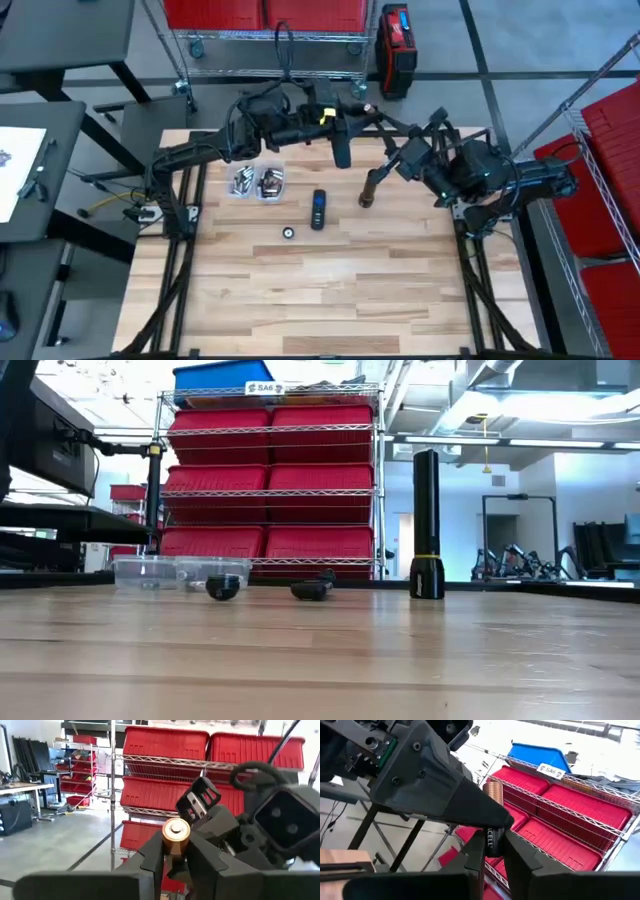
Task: Insert battery
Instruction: Insert the brown battery into the flashlight battery compartment
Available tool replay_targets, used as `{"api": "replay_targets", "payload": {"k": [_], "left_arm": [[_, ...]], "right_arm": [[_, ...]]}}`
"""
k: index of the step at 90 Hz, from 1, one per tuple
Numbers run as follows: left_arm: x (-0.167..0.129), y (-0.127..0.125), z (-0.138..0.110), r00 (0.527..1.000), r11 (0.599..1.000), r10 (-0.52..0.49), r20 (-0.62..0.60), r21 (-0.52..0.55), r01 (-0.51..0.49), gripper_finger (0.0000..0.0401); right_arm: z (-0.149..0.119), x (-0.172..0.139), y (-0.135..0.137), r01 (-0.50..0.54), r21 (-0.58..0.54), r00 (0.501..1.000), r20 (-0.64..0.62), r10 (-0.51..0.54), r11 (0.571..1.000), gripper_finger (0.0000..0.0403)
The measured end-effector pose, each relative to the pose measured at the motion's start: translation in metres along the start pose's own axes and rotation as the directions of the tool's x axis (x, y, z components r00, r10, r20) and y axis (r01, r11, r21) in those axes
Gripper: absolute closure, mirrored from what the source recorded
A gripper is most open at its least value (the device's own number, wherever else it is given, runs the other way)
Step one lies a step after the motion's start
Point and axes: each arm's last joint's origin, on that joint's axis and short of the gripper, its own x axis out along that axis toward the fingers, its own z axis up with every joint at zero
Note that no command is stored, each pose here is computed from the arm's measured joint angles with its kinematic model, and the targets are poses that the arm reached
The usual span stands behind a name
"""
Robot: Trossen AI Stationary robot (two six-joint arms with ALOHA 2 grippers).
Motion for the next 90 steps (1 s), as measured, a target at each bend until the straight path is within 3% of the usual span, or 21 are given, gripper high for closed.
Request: {"api": "replay_targets", "payload": {"k": [25,65,90], "left_arm": [[-0.002,0.000,0.007,1.000,0.999,-0.002,0.017,0.049,0.001,0.0299],[-0.002,-0.006,0.003,1.000,0.998,-0.012,-0.021,0.060,0.014,0.0297],[-0.003,-0.014,0.001,0.999,0.997,-0.034,-0.039,0.062,0.037,0.0295]], "right_arm": [[0.003,-0.013,-0.012,0.015,0.009,0.999,-0.049,-0.015,1.000,0.0369],[0.012,-0.035,-0.023,-0.009,0.053,0.998,-0.060,0.012,0.999,0.0369],[0.008,-0.038,-0.017,-0.052,0.022,0.995,-0.081,0.053,0.998,0.0369]]}}
